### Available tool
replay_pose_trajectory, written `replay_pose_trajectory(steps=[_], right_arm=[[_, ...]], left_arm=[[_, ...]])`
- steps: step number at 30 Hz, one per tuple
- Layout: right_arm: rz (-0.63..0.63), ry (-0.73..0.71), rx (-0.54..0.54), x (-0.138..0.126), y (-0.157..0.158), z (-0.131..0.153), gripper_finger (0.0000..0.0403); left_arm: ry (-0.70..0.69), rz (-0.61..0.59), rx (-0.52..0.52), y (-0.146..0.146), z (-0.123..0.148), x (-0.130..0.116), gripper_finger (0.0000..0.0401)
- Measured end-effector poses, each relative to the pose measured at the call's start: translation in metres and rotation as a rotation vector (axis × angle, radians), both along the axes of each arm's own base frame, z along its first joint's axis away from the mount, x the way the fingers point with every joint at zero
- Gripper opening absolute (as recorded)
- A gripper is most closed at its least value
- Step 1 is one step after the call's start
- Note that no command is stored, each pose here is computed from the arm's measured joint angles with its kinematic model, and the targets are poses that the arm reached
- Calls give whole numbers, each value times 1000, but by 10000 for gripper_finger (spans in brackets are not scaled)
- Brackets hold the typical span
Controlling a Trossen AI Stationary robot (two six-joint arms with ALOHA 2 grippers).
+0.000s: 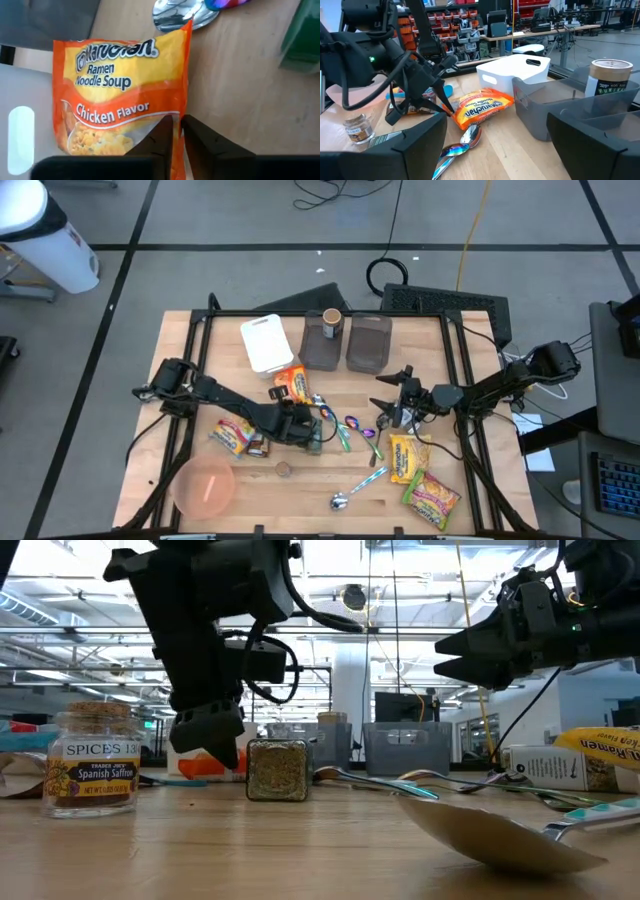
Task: Pick & Place Food Item
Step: Put the orange noodle pack into the white bin
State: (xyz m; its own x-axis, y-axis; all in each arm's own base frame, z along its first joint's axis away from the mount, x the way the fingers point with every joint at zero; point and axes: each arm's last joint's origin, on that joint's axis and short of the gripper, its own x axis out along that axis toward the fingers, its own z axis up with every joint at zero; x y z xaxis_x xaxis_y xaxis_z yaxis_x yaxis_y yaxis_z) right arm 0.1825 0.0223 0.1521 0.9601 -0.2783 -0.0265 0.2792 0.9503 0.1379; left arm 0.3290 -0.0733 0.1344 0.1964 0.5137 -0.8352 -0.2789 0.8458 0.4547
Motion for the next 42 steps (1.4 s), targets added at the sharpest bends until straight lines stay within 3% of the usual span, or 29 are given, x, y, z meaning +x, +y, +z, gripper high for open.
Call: replay_pose_trajectory(steps=[4,13,26,37,42], right_arm=[[0,0,0,0,0,0,334],[0,0,0,0,0,0,334],[0,-7,1,0,0,1,334],[0,-7,2,0,0,1,334],[0,-6,-2,0,0,1,334]], left_arm=[[15,-2,-32,3,-1,1,8],[46,-20,-75,2,2,-2,4],[43,-43,-72,1,50,4,2],[27,-32,-120,0,50,5,4],[24,-14,-134,1,38,1,3]])
